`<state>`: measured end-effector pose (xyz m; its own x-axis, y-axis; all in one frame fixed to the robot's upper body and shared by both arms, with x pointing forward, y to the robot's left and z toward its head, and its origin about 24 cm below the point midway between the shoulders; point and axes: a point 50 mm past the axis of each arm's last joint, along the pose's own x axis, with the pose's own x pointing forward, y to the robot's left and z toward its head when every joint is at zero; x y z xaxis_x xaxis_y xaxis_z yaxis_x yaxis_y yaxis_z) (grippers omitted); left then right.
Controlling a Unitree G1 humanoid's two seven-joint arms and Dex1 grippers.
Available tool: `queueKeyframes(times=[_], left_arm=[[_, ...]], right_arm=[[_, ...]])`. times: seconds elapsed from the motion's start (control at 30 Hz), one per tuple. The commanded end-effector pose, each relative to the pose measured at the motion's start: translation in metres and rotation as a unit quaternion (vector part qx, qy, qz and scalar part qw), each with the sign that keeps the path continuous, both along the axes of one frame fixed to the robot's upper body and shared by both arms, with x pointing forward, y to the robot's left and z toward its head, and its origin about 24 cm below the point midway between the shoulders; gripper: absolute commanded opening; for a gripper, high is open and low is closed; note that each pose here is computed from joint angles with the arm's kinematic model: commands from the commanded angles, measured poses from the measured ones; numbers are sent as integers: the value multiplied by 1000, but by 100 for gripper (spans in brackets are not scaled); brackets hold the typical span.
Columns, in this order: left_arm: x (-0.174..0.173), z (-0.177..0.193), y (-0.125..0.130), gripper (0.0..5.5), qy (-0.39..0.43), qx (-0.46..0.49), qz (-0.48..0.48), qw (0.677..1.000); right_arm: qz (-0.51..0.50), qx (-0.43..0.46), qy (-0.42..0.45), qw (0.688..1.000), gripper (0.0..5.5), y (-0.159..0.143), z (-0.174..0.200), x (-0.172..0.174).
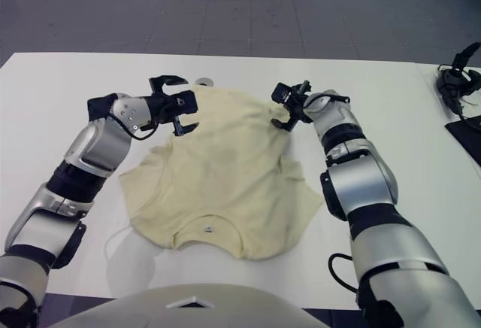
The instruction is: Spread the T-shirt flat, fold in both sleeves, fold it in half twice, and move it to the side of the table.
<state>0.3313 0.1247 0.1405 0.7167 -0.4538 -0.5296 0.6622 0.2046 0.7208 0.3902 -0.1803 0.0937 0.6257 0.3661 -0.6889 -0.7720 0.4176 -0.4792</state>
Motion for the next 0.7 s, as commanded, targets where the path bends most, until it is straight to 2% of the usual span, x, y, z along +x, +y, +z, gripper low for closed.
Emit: queueKeyframes(times=[0.03, 0.1, 0.33, 0.57, 0.7], left_arm=[[-3, -2, -2, 538, 2, -4, 3, 1000], [-5, -3, -4, 538, 4, -5, 3, 1000], [-12, -11, -5, 538, 17, -3, -1, 1000], [-15, -15, -9, 538, 23, 2, -11, 1000], [-15, -16, -10, 538, 25, 4, -15, 1000]], right_arm=[[95, -10, 118, 988, 540, -1, -23, -24], [109, -1, 121, 987, 540, 0, -17, -25], [-6, 33, -14, 999, 540, -12, 32, 4], [-88, 44, -58, 993, 540, -17, 34, 13], [-100, 46, -49, 993, 540, -10, 21, 11]])
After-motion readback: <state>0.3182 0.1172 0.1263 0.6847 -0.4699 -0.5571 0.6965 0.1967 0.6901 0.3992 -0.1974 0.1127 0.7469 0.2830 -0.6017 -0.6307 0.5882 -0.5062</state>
